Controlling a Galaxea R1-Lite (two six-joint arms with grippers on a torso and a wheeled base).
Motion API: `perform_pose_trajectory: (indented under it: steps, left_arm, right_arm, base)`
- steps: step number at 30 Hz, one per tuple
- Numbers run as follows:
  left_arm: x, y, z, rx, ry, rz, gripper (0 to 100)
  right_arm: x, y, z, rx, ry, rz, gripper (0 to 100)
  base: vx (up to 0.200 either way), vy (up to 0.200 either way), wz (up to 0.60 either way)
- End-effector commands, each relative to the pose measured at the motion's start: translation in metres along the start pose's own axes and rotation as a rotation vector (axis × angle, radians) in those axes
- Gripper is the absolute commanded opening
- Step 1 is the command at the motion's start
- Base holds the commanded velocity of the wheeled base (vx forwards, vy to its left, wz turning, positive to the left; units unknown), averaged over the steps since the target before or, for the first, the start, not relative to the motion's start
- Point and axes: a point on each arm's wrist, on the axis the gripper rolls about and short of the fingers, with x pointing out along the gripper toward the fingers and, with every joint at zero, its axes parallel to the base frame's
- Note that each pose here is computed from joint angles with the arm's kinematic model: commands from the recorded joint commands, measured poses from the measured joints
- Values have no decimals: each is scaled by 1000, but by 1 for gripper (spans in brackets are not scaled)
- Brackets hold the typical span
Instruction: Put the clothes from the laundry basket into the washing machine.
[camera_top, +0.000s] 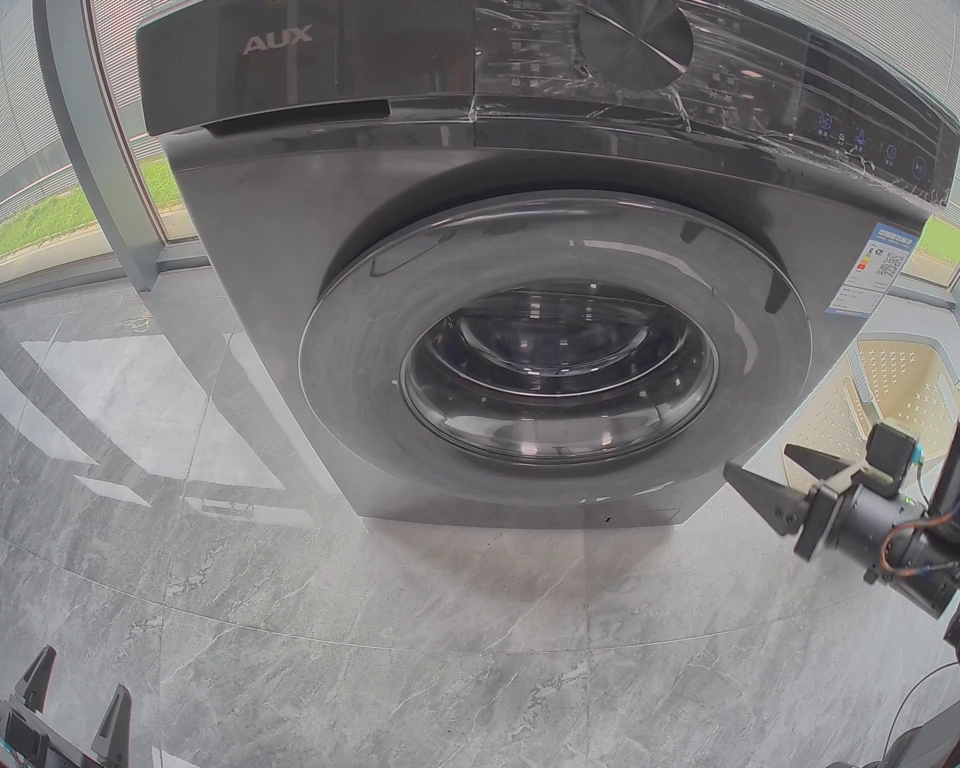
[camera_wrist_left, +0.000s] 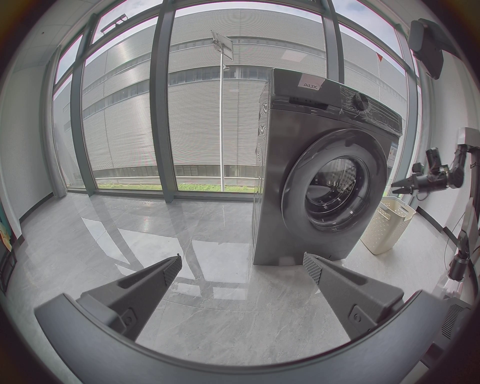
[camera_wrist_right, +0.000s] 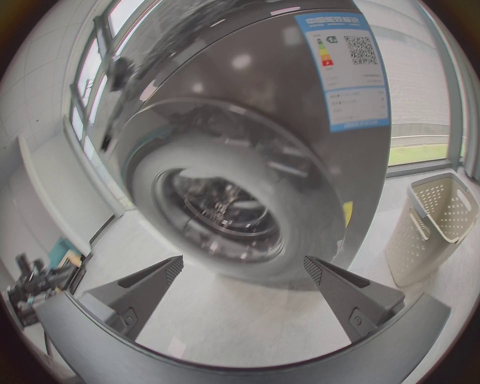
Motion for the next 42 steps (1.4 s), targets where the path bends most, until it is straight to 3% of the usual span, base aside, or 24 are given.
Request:
perform_pose_trajectory:
  steps: [1, 4, 9, 16, 19, 20, 24, 30, 33, 34, 35, 39, 42]
  left_arm:
    - [0, 0, -5, 0, 1, 0, 100]
    - [0, 0, -5, -1, 1, 0, 100]
    - [0, 0, -5, -3, 1, 0, 100]
    - [0, 0, -5, -1, 1, 2, 100]
    - [0, 0, -5, -3, 1, 2, 100]
    - [0, 0, -5, -3, 1, 2, 100]
    - [0, 0, -5, -4, 1, 2, 100]
    - [0, 0, -5, -3, 1, 2, 100]
    - [0, 0, -5, -4, 1, 0, 100]
    - [0, 0, -5, -4, 1, 0, 100]
    - [0, 0, -5, -6, 1, 2, 100]
    - [0, 0, -5, -7, 1, 3, 100]
    - [0, 0, -5, -9, 1, 2, 100]
  right_arm:
    - [-46, 4, -17, -63, 9, 107, 100]
    - [-65, 1, -21, -95, -23, 104, 100]
    - [-91, -5, -26, -106, -90, 73, 100]
    - [-134, -22, -35, -106, -221, -160, 100]
    - [-136, -22, -35, -107, -227, -170, 100]
    - [-157, -23, -44, -113, -269, -266, 100]
    - [-178, -19, -57, -121, -312, -301, 100]
    - [-196, -16, -84, -140, -299, -366, 100]
    - [-202, -15, -106, -151, -244, -404, 100]
    - [-202, -15, -106, -151, -244, -404, 100]
    - [-201, -17, -112, -128, -192, -422, 100]
    - [-202, -18, -113, -122, -184, -497, 100]
    - [-202, -19, -114, -119, -175, -502, 100]
  base:
    - [0, 0, 0]
    - [0, 0, 0]
    - [0, 0, 0]
    - [0, 0, 0]
    - [0, 0, 0]
    - [0, 0, 0]
    - [0, 0, 0]
    - [0, 0, 0]
    - [0, 0, 0]
    - [0, 0, 0]
    - [0, 0, 0]
    - [0, 0, 0]
    - [0, 0, 0]
